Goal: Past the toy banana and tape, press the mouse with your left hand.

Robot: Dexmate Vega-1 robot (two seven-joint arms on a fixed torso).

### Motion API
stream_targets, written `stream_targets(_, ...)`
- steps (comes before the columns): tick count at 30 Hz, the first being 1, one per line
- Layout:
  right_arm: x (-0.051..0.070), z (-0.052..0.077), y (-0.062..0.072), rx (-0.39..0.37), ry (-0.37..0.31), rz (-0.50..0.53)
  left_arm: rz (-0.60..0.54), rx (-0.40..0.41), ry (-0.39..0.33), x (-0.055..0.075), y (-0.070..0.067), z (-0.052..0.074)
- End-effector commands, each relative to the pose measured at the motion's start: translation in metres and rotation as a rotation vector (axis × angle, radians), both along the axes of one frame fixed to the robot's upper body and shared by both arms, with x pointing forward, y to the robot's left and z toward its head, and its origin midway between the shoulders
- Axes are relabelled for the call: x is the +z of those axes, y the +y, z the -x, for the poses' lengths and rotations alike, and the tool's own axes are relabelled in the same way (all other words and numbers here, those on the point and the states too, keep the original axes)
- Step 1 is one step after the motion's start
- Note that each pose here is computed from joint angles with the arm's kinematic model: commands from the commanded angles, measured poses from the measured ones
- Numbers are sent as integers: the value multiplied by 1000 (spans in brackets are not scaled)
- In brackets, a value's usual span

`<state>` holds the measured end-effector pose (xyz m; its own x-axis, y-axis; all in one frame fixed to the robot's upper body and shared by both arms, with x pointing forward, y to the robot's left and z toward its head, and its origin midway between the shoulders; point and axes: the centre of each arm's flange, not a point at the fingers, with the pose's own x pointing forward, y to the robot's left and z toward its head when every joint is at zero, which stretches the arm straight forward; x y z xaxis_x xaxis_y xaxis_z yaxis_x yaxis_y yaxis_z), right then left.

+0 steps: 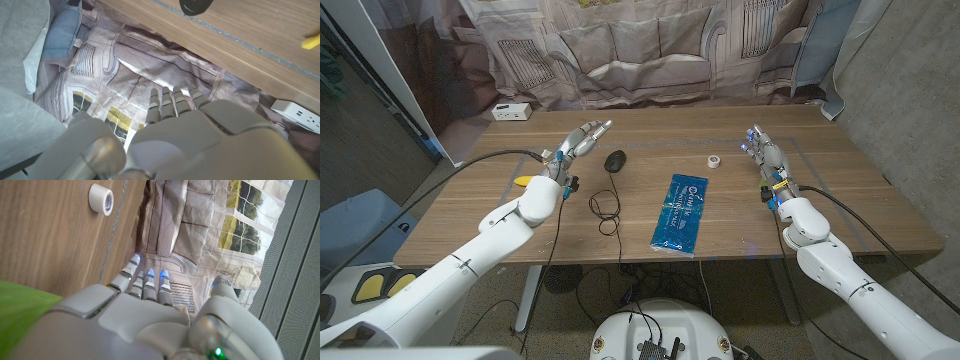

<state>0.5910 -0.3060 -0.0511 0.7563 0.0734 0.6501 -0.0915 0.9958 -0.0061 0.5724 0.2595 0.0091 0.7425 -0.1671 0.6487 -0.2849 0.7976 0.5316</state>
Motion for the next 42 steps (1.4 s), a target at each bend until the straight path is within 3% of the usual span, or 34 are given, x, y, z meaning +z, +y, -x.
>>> stream_targets(1, 2, 0, -2, -2, -18, 12, 198, -167, 4, -4, 5, -9)
stream_targets(7, 1, -1, -1, -6, -25, 36, 274, -283, 42, -9, 7, -16)
stream_targets(18, 5, -2, 6, -27, -39, 66, 392, -392, 94, -16, 22, -28)
stream_targets(26, 4, -3, 11, -34, -19, 57, 428, -380, 68, -20, 31, -33)
stream_targets(34, 7, -16, 10, -6, -3, 65, 475, -371, 74, -31, 31, -40)
stream_targets(42, 10, -20, 9, -12, -7, 67, 457, -356, 70, -26, 31, -44)
